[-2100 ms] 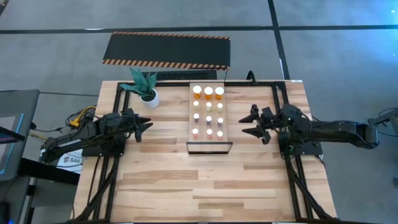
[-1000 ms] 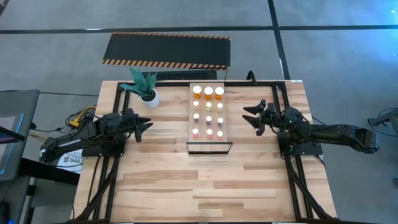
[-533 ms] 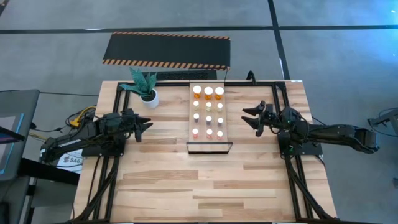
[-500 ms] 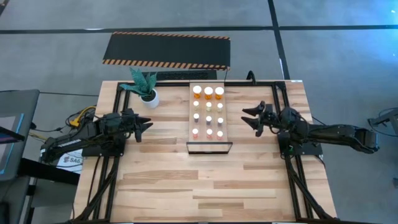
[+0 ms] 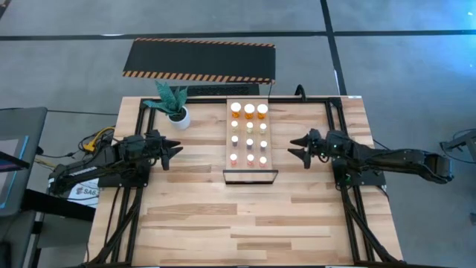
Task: Pick and place medicine bottles onto shelf by color
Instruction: Return to Home Position
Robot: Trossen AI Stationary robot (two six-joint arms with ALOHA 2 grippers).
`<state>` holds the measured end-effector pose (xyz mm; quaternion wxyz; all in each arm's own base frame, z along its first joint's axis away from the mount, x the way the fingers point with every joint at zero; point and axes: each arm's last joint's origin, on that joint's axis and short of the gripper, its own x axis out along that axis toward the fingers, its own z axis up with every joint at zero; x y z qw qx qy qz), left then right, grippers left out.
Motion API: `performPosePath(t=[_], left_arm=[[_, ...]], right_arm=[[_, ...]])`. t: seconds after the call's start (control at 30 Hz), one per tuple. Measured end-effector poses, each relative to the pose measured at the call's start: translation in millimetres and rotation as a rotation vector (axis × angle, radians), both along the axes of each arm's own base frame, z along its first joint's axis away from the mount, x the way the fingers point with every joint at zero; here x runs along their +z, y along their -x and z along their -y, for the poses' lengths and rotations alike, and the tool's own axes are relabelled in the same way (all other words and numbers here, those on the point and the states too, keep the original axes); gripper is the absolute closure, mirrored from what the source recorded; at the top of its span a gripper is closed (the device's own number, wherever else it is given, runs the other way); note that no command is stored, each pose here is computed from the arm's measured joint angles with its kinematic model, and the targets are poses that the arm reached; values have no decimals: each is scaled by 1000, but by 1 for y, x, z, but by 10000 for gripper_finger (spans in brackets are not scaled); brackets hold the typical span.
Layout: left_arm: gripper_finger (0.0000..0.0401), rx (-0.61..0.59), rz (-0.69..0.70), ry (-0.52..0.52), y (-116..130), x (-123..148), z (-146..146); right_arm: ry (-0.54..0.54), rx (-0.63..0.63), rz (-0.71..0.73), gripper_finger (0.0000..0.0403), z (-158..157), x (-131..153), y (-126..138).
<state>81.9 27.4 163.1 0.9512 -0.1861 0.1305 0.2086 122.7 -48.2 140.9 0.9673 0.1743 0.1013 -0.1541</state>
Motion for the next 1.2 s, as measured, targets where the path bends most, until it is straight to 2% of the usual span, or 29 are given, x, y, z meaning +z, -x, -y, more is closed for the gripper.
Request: performPosePath(t=[0.23,0.43,1.0,1.2], left_arm=[[273,0,0,0,0,0,0],[273,0,0,0,0,0,0],[273,5,8,10,0,0,0],[273,19,133,24,-3,10,-1]], right_arm=[[-56,0,-134,157,-2,-13,4],[-81,0,-191,157,-3,-19,6],[-82,1,-196,157,-3,-19,7],[-81,1,-196,157,-3,-19,7]])
